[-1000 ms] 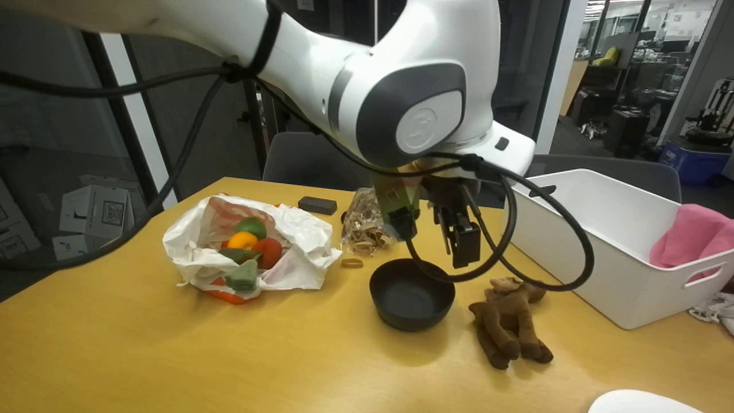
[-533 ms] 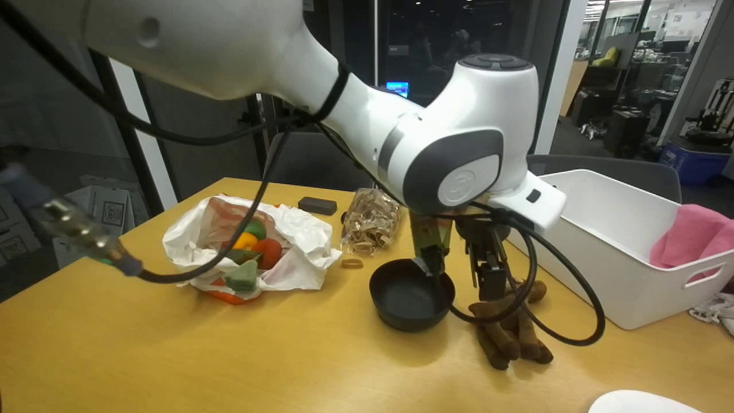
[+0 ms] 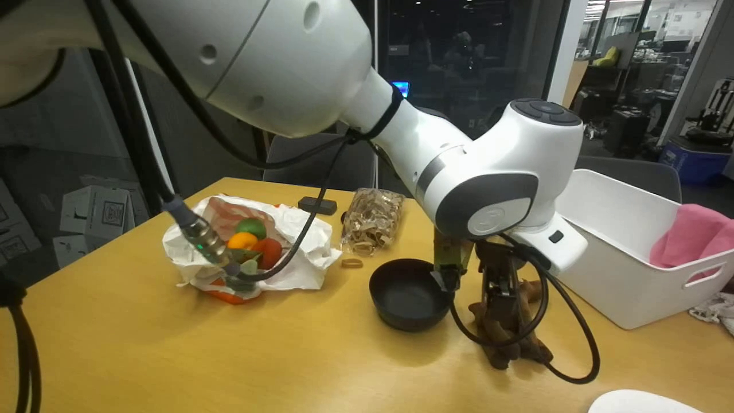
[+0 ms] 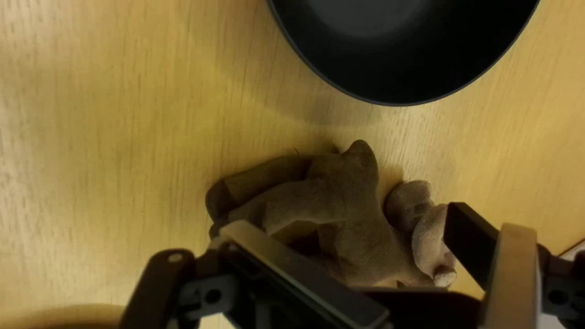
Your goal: Put the toy vegetable, the contents of the black bowl and the toy moose into the plastic bag
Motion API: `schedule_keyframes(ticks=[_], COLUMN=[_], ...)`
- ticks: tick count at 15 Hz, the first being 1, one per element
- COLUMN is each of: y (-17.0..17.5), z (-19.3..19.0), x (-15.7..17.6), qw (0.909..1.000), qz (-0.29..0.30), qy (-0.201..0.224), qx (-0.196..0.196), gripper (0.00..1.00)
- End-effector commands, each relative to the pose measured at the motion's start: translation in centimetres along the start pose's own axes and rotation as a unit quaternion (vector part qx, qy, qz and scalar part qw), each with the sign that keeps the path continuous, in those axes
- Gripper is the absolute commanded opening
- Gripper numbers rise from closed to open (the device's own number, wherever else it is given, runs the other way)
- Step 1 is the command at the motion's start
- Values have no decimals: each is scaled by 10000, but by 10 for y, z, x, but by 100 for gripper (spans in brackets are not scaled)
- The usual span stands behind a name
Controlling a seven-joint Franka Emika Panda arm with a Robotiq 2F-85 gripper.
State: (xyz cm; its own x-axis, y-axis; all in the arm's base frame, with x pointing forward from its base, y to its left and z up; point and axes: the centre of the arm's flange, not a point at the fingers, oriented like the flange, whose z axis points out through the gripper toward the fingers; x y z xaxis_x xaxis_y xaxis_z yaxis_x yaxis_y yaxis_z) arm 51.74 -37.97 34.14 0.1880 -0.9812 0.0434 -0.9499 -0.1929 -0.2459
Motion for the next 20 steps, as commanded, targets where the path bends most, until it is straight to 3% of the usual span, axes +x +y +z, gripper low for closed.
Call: schedule_keyframes(ticks=[1,5,7,12,17,20], y=[-12,-12,-10,1,-7,-8], z=[4,8,9,17,38,45], x=[17,17,19,9,10,24], qw=[9996,9970,9957,9962,9965,9975], qz=[130,428,606,509,475,472], qy=[-244,-605,-574,-610,-532,-153], qx=[82,-220,-410,-355,-446,-502], gripper=[100,100,100,100,100,100])
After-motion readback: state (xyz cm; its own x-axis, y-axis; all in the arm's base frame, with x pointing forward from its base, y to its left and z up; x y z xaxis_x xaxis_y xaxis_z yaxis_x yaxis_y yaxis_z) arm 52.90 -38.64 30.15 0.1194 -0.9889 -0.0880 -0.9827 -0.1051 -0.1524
